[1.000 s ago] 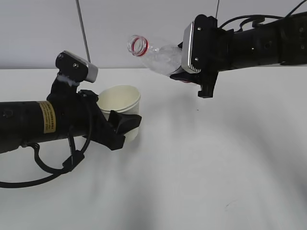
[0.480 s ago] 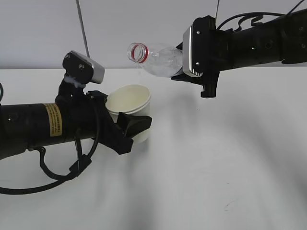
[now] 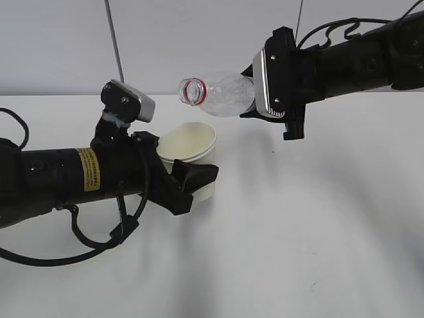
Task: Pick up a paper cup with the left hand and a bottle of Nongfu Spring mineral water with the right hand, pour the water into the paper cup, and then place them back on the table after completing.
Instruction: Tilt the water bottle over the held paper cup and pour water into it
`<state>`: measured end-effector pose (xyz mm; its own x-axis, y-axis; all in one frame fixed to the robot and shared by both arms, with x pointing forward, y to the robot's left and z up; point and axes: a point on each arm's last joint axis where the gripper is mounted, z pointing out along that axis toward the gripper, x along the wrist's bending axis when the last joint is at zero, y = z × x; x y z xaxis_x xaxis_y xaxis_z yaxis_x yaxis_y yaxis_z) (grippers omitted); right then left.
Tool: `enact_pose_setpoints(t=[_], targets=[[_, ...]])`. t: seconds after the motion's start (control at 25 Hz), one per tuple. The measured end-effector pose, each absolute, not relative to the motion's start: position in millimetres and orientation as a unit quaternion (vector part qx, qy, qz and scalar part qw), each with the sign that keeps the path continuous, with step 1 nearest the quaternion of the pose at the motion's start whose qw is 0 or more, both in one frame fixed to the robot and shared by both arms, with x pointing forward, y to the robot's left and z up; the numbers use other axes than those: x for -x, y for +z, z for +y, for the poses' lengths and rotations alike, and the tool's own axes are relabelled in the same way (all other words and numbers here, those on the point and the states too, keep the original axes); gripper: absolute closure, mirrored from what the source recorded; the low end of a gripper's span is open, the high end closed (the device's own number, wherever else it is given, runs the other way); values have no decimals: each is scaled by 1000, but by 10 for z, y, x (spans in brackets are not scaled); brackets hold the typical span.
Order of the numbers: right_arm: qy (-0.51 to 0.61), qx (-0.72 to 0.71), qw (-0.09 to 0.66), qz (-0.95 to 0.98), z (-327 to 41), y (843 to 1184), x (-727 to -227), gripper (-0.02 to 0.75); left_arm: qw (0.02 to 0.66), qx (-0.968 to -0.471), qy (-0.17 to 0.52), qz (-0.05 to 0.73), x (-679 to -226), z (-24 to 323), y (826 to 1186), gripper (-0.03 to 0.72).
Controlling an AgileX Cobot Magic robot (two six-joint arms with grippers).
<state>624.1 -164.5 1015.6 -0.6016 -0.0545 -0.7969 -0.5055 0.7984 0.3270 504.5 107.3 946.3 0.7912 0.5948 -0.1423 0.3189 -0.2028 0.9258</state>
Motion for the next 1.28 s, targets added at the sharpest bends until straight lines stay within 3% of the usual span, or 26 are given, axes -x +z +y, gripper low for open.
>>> enact_pose_setpoints(t=[0.32,1.28], targets=[[272,167,414,853,-1643,10154,-6238,290,532,-777,131,310,-5070,1095,9430,253],[194,279,463,819,-1662,10207,-6286,290,537,-790,125,268,-5027,1061,9438,265]])
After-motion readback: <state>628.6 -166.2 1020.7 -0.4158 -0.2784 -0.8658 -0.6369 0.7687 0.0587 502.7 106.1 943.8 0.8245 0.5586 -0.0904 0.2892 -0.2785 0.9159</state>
